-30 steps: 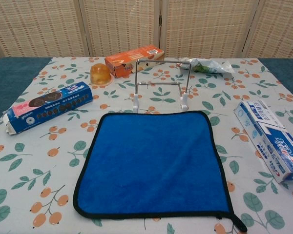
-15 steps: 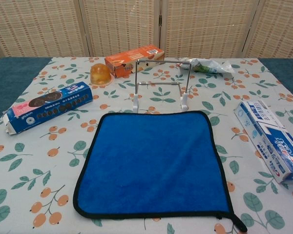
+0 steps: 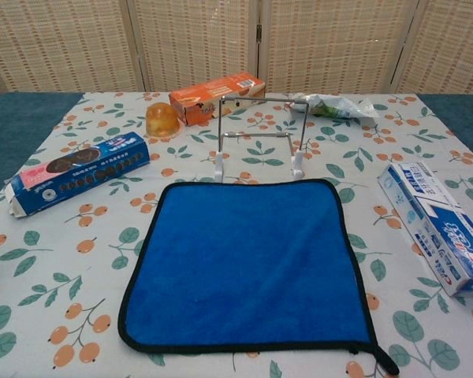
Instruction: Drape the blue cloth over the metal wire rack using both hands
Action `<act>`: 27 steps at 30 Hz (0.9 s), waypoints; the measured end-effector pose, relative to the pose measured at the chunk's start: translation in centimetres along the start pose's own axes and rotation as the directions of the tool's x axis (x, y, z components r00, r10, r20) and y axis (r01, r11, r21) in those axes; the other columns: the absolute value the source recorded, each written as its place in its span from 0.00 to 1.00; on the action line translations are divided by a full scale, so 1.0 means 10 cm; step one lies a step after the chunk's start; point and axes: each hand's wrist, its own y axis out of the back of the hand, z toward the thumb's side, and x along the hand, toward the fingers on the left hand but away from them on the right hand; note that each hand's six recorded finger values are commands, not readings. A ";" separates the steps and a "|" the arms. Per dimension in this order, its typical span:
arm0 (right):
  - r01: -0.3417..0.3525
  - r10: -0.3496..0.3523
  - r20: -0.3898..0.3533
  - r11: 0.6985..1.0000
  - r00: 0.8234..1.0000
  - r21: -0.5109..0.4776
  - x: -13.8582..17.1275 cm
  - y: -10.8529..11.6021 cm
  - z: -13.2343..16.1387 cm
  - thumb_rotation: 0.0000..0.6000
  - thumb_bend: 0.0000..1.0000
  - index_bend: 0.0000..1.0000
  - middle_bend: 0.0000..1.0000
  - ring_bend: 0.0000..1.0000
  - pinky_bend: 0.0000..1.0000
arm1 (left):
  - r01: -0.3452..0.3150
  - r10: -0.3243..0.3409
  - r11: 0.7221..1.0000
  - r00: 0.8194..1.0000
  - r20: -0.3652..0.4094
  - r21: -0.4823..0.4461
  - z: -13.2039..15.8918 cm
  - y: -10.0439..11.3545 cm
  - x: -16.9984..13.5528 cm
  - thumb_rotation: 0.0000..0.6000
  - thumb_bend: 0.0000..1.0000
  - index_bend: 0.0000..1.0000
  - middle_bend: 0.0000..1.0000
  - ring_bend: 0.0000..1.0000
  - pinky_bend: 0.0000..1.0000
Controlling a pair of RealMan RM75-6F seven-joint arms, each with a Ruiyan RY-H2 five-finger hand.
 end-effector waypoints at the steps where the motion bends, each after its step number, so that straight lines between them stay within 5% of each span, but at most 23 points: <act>1: -0.009 0.009 -0.018 1.000 1.000 0.002 -0.02 -0.02 0.04 1.00 0.29 0.32 0.84 0.80 0.97 | 0.002 -0.002 1.000 1.000 0.023 0.000 0.05 -0.02 0.02 1.00 0.15 0.30 0.76 0.73 0.91; 7: -0.032 0.032 -0.085 0.999 0.996 0.003 -0.07 -0.11 0.21 1.00 0.26 0.32 0.91 0.86 1.00 | 0.029 -0.027 1.000 0.994 0.106 -0.012 0.27 -0.15 0.13 1.00 0.15 0.31 0.84 0.81 0.98; 27: -0.114 0.119 -0.200 0.993 0.973 0.033 -0.11 -0.37 0.48 1.00 0.24 0.32 0.92 0.86 1.00 | 0.131 -0.132 0.991 0.938 0.321 0.025 1.00 -0.65 0.44 1.00 0.15 0.36 0.97 0.92 1.00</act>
